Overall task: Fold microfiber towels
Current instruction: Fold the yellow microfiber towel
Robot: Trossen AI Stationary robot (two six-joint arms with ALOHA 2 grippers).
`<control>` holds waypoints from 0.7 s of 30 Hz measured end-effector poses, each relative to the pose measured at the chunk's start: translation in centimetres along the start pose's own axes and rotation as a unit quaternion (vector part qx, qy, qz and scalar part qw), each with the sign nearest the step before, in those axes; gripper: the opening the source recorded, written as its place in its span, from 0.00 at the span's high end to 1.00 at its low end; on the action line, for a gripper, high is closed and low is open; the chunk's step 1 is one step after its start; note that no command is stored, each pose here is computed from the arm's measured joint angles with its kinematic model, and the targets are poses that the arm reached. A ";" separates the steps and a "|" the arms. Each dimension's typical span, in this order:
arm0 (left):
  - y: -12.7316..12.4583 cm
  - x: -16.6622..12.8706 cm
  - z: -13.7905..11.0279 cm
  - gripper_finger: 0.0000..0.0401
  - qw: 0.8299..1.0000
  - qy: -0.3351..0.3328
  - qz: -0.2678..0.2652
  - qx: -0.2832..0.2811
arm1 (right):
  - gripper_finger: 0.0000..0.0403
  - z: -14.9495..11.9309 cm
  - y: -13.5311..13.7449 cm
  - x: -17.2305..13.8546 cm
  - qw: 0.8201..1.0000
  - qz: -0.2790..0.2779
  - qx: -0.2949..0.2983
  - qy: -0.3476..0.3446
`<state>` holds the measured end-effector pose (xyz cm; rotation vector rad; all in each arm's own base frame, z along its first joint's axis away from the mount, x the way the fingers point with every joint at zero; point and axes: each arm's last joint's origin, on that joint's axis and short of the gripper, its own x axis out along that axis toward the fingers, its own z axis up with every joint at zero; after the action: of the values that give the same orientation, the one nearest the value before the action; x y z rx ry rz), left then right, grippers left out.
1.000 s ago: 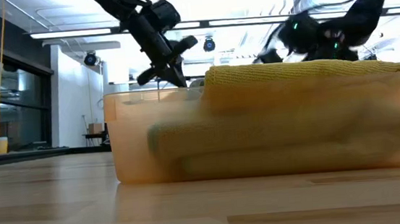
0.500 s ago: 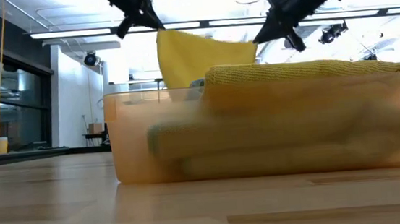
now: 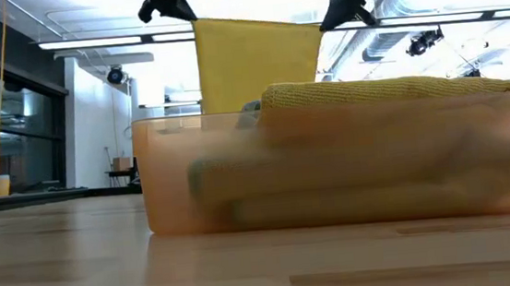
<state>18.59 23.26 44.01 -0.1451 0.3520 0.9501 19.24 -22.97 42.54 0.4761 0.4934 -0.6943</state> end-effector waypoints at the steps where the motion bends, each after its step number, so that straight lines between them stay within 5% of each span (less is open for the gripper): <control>1: -0.1 0.0 -0.2 1.00 1.000 0.010 0.005 0.007 | 1.00 0.1 0.1 -0.2 1.000 -0.001 -0.004 0.004; 12: -3.6 -0.7 -2.7 1.00 0.991 0.125 -0.018 0.032 | 1.00 -3.7 3.3 0.3 0.992 -0.004 -0.037 0.121; 21: -9.1 0.9 -11.6 1.00 0.960 0.278 -0.040 0.017 | 1.00 -11.1 7.6 1.4 0.967 0.039 -0.043 0.250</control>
<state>23.81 15.51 32.61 -0.3949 0.8737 0.8101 22.55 -12.27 34.90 0.5874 0.9702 -0.4704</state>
